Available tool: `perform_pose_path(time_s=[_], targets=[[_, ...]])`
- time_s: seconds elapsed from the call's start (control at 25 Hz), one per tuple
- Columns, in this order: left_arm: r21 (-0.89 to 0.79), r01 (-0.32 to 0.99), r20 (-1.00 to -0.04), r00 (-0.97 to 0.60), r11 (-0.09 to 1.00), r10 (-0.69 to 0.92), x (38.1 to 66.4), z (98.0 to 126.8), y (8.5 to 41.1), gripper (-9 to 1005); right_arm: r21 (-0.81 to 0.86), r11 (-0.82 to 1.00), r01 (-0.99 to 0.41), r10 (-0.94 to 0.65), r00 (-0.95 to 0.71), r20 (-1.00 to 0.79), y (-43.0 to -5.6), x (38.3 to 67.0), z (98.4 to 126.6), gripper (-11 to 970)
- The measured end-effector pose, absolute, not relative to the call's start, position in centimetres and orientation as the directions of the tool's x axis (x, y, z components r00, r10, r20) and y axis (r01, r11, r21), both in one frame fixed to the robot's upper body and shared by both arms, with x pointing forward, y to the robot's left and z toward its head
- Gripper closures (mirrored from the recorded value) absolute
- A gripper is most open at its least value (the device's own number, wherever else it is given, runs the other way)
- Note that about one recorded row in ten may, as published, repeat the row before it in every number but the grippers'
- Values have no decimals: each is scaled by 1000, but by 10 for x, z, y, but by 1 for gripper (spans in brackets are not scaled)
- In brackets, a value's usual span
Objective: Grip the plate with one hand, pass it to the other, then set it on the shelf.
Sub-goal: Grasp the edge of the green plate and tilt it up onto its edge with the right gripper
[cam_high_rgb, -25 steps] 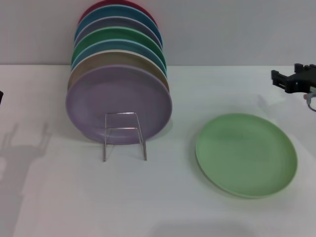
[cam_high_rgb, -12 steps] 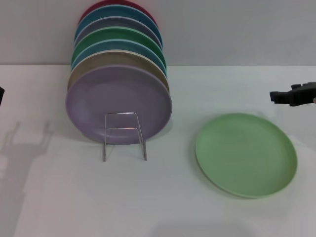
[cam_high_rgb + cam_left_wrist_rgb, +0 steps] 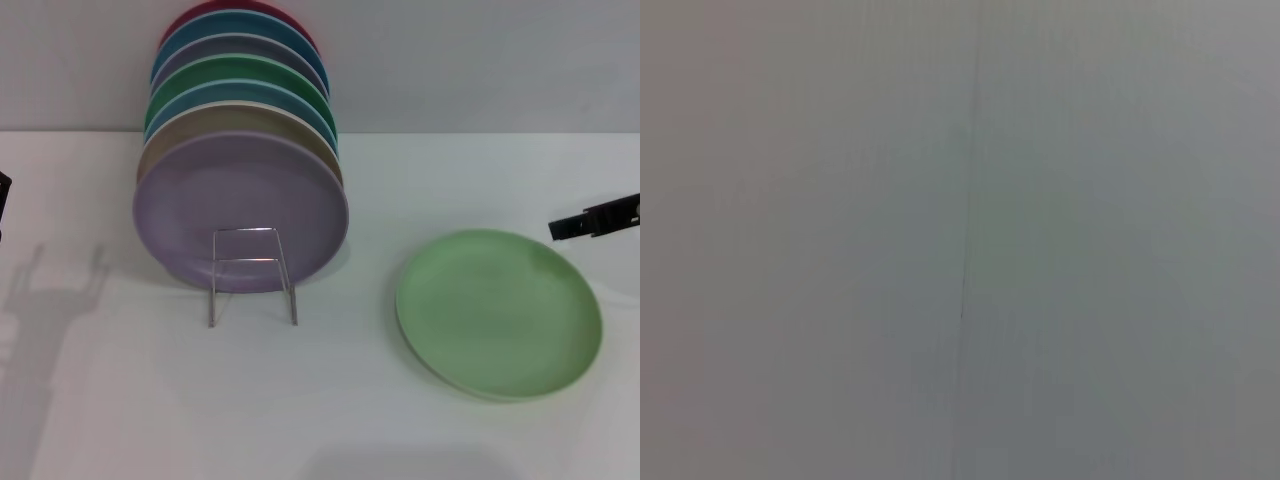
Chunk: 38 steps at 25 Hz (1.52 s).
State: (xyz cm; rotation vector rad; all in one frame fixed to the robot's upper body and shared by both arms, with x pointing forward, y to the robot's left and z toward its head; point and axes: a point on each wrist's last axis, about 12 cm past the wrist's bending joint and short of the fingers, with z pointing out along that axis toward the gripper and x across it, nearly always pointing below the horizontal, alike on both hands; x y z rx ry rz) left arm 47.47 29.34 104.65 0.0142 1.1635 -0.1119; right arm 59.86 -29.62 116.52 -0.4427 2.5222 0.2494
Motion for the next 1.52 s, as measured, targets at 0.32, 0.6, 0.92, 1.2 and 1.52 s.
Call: perform_pose_path(time_s=[0.32,0.6,0.92,1.2,1.52], targets=[[-50,103,-912,401,993,-88,475,1048,291,248,118,948,-295,-204,-850,-486,-298,601,1159,331],[-40,103,-904,421,994,-80,477,1051,292,248,144,968,-205,-120,-884,-451,-306,599,1152,330],[-24,111,-900,431,994,-70,483,1055,292,249,178,970,-165,-78,-906,-416,-306,596,1133,330],[-23,112,-898,434,993,-69,484,1055,292,249,181,971,-154,-68,-910,-409,-306,598,1125,331],[-23,114,-894,442,993,-72,486,1057,291,249,171,971,-170,-89,-911,-403,-303,604,1119,330]])
